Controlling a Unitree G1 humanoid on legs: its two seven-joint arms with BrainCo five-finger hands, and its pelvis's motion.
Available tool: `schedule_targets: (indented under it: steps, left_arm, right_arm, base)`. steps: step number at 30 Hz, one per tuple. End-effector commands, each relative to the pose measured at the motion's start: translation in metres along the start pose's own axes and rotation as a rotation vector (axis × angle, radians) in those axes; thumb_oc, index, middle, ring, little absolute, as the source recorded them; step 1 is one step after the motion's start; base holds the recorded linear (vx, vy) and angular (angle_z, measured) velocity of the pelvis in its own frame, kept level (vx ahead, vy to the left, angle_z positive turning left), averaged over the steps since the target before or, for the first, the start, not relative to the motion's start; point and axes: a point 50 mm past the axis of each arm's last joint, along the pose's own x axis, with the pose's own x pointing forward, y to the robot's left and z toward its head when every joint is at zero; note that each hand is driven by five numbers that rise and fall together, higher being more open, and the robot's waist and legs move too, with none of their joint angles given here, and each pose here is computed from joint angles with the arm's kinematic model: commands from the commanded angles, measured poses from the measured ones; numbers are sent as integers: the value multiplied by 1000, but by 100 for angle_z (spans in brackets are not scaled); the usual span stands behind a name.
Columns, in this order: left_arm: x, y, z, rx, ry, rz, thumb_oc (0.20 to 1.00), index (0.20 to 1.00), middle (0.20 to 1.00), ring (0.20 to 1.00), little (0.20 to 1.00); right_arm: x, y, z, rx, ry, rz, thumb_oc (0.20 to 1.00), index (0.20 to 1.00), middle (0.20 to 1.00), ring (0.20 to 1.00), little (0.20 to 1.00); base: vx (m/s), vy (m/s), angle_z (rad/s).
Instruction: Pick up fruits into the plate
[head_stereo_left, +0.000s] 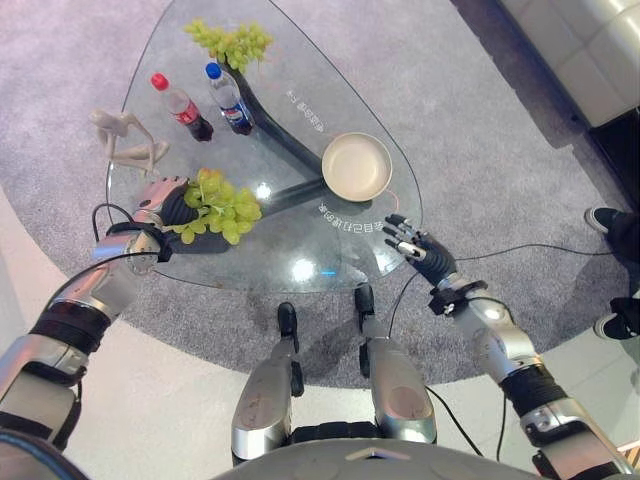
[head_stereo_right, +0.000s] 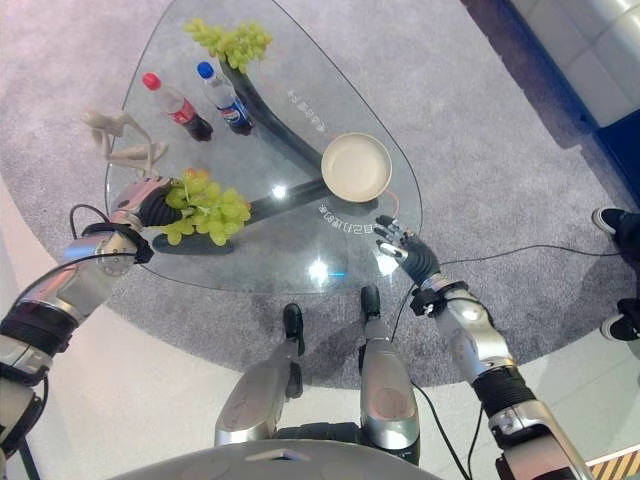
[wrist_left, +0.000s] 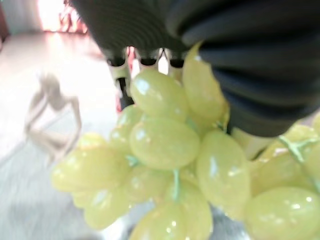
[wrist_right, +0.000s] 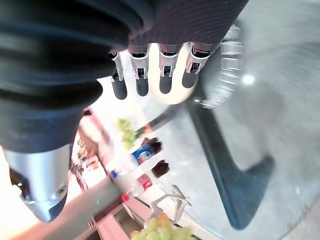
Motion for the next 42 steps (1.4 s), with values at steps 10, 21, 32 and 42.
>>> schedule_targets:
  steps: [10,21,32,42]
  left_arm:
    - [1,51,58,276,-375,-2,200,200,200,200,200]
    - [14,64,122,305,-592,21,200,200,200,200,200]
    - [9,67,156,300,-713,45,200,200,200,200,200]
    - [5,62,170,299,-770,10,200,200,200,200,200]
  right_arm:
    - [-1,-8,45,-155,80,151,1000,1000,1000,1000,1000]
    - [22,33,40,-47,117,299,1000,1000,1000,1000,1000]
    - [28,82,15,223,215,456,1000,1000,1000,1000,1000]
    - [29,102,11,298,221,522,1000,1000,1000,1000,1000]
  base:
    - [119,-47,15]
    - [45,-6,14]
    - [-2,1,4]
    - [-5,0,0]
